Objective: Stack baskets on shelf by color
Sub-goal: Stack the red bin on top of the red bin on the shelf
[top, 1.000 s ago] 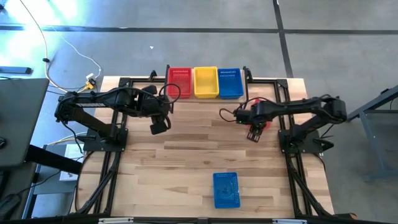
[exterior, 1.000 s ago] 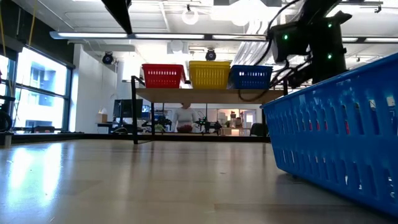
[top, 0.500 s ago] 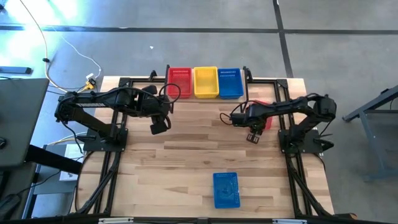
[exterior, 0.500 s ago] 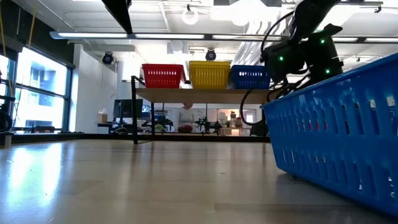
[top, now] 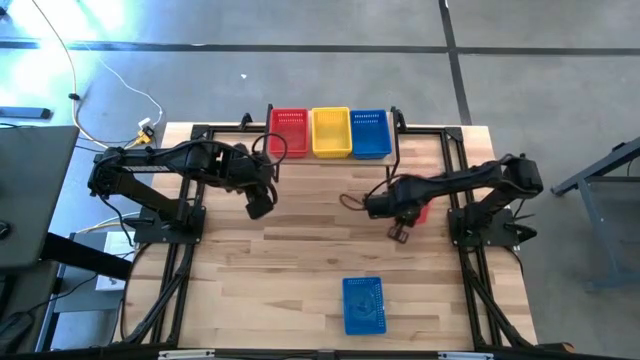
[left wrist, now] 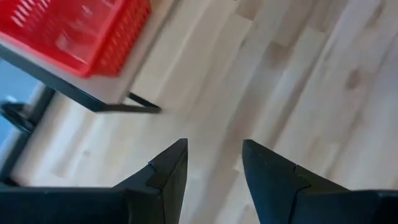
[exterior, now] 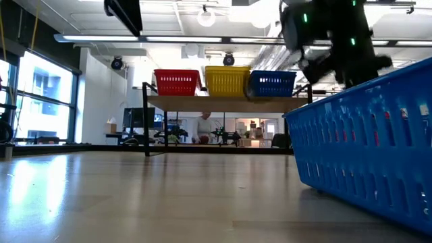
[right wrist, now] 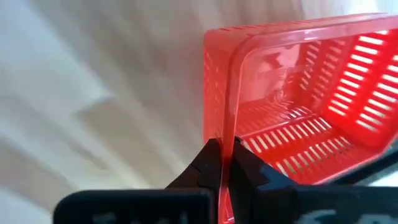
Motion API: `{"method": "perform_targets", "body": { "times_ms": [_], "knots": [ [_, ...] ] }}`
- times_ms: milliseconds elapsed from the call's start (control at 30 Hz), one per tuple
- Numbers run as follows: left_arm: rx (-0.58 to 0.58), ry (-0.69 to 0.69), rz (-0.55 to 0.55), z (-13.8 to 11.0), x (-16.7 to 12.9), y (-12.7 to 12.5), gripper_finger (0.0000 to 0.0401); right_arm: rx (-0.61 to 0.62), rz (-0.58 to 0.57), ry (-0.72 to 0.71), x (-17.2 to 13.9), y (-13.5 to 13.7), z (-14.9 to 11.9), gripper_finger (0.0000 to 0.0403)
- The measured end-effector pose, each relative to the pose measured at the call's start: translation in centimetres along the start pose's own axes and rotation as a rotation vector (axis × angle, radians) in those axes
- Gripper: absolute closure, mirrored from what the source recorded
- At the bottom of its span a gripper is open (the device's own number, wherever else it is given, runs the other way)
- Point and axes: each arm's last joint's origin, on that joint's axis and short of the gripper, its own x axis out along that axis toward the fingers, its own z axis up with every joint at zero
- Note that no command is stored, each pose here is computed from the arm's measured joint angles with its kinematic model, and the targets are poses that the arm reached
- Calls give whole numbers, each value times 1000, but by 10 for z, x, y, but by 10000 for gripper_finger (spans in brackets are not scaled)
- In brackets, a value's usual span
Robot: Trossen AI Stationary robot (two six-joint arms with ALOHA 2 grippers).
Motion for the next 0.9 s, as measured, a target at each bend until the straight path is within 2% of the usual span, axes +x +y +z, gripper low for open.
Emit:
{"method": "perform_targets", "body": {
  "times_ms": [133,333,500,633,900],
  "knots": [
    [-92,15,-31,0,0,-1,259,-58,63,-104,-30,20,1,401],
    [-245,18,-31,-1,0,-2,259,-248,158,-305,-71,52,-3,402],
    [-416,20,-30,-1,0,-2,259,-397,203,-498,-101,72,-7,402],
    [-495,20,-30,-1,0,-2,259,-508,210,-624,-119,83,-10,402],
    [-578,-36,-78,4,-2,-9,259,-576,257,-776,-140,96,-15,402]
  ]
}}
